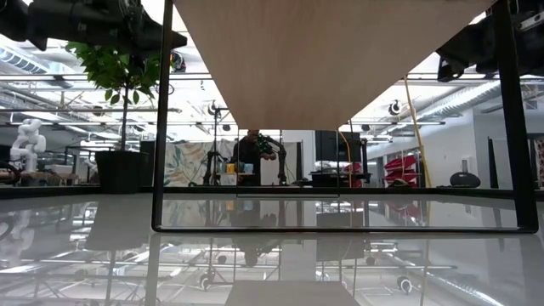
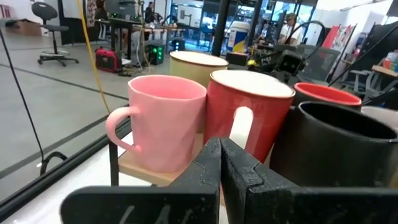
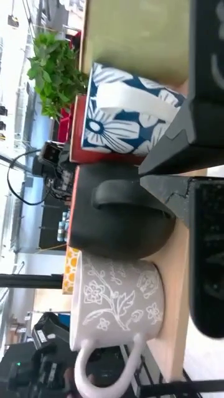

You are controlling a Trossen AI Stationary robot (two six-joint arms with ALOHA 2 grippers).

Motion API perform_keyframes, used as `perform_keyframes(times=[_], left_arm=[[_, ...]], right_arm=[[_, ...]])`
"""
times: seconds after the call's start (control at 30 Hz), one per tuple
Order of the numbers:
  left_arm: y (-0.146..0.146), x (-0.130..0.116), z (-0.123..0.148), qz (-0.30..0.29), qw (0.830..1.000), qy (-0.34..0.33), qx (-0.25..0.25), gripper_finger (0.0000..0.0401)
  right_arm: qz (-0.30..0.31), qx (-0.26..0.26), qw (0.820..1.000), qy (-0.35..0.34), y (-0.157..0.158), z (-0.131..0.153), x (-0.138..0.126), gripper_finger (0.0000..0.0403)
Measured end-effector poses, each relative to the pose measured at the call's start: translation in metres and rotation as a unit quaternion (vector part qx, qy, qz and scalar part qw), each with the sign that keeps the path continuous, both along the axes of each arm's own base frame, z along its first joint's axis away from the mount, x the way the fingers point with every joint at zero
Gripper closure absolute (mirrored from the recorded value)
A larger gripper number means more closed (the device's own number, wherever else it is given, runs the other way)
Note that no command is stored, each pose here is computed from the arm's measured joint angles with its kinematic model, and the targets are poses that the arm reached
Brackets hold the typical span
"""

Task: Place coffee mugs
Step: Return to Home Position

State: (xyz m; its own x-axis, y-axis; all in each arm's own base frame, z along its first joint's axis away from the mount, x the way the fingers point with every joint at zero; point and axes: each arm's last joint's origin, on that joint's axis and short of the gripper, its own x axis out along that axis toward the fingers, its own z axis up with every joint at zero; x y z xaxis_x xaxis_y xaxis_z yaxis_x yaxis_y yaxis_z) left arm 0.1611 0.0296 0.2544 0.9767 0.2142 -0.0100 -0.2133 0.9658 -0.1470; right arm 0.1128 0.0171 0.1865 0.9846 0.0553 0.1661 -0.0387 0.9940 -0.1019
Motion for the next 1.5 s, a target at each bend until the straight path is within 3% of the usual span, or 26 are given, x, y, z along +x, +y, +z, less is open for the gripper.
perform_keyframes(times=[0.5, 0.9, 1.03, 1.33, 1.5], left_arm=[[-0.004, -0.024, 0.005, 0.002, 1.000, 0.003, 0.003, 0.0401], [-0.008, -0.052, 0.005, 0.014, 1.000, 0.011, 0.002, 0.0401], [-0.010, -0.057, -0.008, 0.006, 1.000, -0.013, 0.007, 0.0401], [-0.009, -0.054, -0.066, 0.001, 0.993, -0.114, -0.023, 0.0401], [-0.009, -0.053, -0.069, 0.000, 0.996, -0.094, -0.012, 0.0401]], right_arm=[[0.056, -0.004, 0.996, 0.077, -0.009, -0.015, 0.002, 0.0403], [-0.009, -0.010, 0.997, 0.081, -0.024, -0.016, 0.002, 0.0403], [-0.017, -0.010, 0.996, 0.084, -0.026, -0.016, 0.002, 0.0403], [-0.022, 0.015, 0.996, 0.084, -0.028, -0.016, 0.002, 0.0403], [-0.023, 0.017, 0.996, 0.085, -0.028, -0.016, 0.002, 0.0403]])
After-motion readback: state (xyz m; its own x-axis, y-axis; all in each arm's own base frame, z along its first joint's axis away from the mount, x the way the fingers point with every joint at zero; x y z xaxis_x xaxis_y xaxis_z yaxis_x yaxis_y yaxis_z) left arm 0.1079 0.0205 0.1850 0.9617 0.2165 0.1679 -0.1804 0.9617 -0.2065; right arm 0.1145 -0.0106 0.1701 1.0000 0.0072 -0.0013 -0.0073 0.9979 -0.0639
